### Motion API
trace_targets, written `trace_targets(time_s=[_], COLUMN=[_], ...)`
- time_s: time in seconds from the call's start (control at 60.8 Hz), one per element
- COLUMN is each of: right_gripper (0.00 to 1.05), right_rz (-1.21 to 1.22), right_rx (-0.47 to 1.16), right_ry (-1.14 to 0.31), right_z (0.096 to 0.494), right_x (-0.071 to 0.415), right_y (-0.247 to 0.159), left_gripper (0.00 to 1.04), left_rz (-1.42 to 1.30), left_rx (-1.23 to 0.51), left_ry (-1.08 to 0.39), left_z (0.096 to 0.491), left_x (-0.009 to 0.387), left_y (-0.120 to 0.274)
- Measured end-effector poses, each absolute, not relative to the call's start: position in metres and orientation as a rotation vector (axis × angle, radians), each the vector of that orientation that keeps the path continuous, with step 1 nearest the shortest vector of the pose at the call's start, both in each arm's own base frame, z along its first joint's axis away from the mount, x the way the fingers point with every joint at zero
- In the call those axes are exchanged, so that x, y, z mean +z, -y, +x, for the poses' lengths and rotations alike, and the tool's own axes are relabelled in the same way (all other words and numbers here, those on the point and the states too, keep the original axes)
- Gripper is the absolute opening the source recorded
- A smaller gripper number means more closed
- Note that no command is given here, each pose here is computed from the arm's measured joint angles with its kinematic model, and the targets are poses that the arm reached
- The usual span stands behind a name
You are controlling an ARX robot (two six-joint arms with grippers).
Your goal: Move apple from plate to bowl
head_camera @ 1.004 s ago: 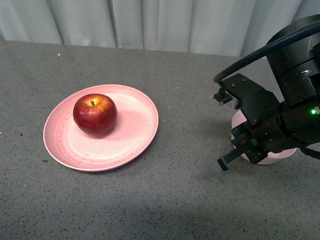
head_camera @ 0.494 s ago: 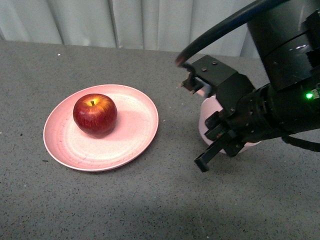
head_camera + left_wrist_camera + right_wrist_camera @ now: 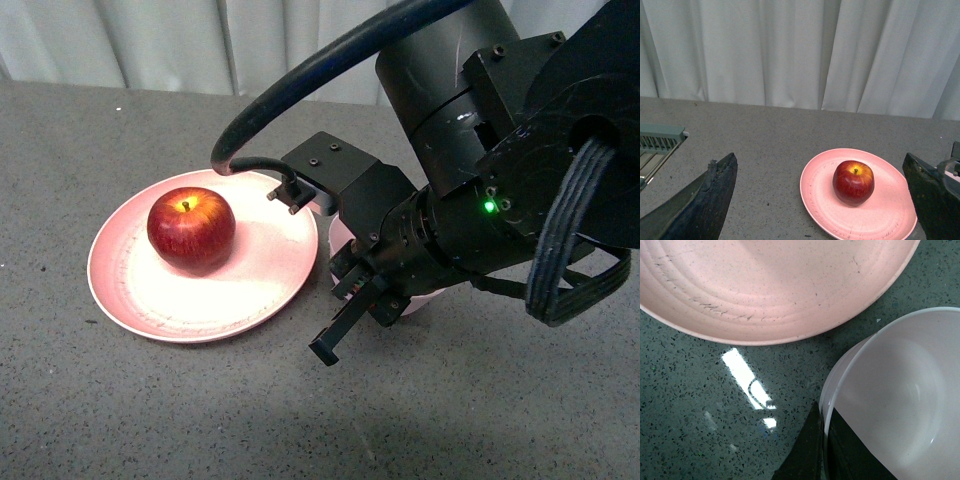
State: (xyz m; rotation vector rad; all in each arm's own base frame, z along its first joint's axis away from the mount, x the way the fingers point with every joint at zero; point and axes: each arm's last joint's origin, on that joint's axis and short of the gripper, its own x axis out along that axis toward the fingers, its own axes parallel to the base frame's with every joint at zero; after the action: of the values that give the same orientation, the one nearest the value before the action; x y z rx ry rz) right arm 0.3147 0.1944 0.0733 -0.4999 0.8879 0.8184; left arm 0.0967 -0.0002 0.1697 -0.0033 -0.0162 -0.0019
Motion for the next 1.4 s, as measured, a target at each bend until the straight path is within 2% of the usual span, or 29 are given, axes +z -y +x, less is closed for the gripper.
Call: trace_targets(time_s=[0.197, 0.263, 0.411, 0.527, 0.543, 0.642, 0.757, 0.823, 1.086, 1.119, 1.136, 1.201, 1.3, 1.399], right_gripper=[0.01, 0.07, 0.28, 0.50, 0.55, 0.69, 0.90, 0.97, 0.94, 0.90, 0.84, 0.71, 0.54, 0.36], right_rz=[-0.489, -0.482, -0.448, -0.402, -0.383, -0.325, -0.246, -0.192, -0.096, -0.094, -0.081, -0.041, -0.015, -0.015], right_rx=[0.805, 0.803, 0.798, 0.779, 0.768, 0.715, 0.592, 0.540, 0.330, 0.249, 0.144, 0.028, 0.000, 0.008], right_ry=[-0.905, -0.906, -0.892, -0.864, -0.847, -0.774, -0.603, -0.548, -0.429, -0.348, -0.246, -0.093, -0.011, -0.014], right_z=[0.317, 0.317, 0.318, 0.314, 0.313, 0.311, 0.303, 0.295, 0.255, 0.249, 0.242, 0.224, 0.209, 0.195], right_x=[0.070, 0.070, 0.070, 0.073, 0.076, 0.089, 0.116, 0.127, 0.148, 0.150, 0.151, 0.155, 0.163, 0.161], right_y=[-0.195, -0.195, -0.194, -0.187, -0.184, -0.174, -0.154, -0.141, -0.089, -0.084, -0.076, -0.061, -0.047, -0.038], left_gripper=[0.98, 0.98, 0.98, 0.98, 0.98, 0.98, 0.98, 0.98, 0.98, 0.98, 0.98, 0.98, 0.98, 0.98], left_rz=[-0.003, -0.003, -0.003, -0.003, -0.003, -0.003, -0.003, -0.003, -0.003, -0.003, -0.003, -0.004, -0.004, -0.003], left_rx=[-0.002, -0.002, -0.002, -0.002, -0.002, -0.002, -0.002, -0.002, -0.002, -0.001, -0.002, -0.002, -0.001, -0.002], left_ry=[0.016, 0.016, 0.016, 0.016, 0.016, 0.016, 0.016, 0.016, 0.016, 0.016, 0.016, 0.016, 0.016, 0.016], left_z=[0.097, 0.097, 0.097, 0.097, 0.097, 0.097, 0.097, 0.097, 0.097, 0.097, 0.097, 0.097, 0.097, 0.097], left_x=[0.170, 0.170, 0.170, 0.170, 0.170, 0.170, 0.170, 0.170, 0.170, 0.170, 0.170, 0.170, 0.170, 0.170], left_y=[0.000, 0.000, 0.000, 0.000, 0.000, 0.000, 0.000, 0.000, 0.000, 0.000, 0.000, 0.000, 0.000, 0.000])
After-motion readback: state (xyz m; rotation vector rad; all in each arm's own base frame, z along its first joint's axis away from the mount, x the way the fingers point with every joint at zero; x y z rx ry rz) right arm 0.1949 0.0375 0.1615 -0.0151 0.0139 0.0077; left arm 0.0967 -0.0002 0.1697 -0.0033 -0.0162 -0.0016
